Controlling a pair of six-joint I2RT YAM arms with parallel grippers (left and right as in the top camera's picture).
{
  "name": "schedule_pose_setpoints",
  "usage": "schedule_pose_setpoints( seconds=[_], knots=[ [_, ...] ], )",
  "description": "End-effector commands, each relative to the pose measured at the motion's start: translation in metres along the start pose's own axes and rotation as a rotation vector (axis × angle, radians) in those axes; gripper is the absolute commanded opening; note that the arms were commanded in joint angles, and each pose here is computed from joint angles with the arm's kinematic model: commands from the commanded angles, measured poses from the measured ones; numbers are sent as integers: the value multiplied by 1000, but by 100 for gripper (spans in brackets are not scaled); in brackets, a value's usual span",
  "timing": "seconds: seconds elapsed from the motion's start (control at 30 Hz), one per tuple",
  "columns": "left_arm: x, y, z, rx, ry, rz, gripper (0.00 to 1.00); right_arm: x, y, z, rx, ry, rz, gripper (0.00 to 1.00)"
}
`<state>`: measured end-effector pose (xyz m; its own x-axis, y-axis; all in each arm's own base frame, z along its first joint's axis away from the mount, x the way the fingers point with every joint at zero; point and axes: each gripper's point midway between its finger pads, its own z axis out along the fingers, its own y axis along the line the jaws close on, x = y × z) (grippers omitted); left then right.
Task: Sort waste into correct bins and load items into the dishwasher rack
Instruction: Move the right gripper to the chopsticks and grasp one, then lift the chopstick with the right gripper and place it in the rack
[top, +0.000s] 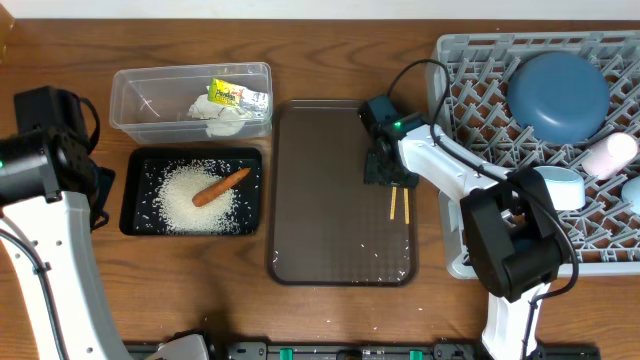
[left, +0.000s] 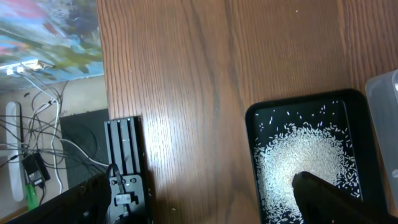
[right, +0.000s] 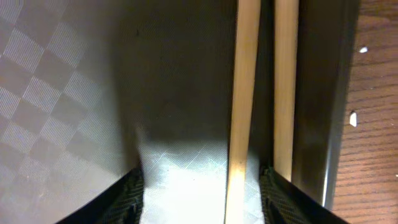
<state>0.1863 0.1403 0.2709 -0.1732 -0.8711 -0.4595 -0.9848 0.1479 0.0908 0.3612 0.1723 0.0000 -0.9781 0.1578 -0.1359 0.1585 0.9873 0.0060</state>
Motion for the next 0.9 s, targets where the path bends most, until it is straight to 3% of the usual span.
schedule_pose_setpoints(
  seconds=[0.0,0.2,0.37,0.7,0.87],
  knots=[
    [4,19,0,-75,15,37,95,13,-8,11,50,18,33,48],
    [4,19,0,-75,15,36,95,10,-5,11,38,8,34,18],
    [4,19,0,-75,15,36,96,3,5,2,-1,9,26,1],
    [4,19,0,-75,15,36,95,-45,10,-84,-57,-82,-16,1],
    [4,18,0,-75,15,36,95,-80,-14,-136,-88,-182,-58,1]
  ],
)
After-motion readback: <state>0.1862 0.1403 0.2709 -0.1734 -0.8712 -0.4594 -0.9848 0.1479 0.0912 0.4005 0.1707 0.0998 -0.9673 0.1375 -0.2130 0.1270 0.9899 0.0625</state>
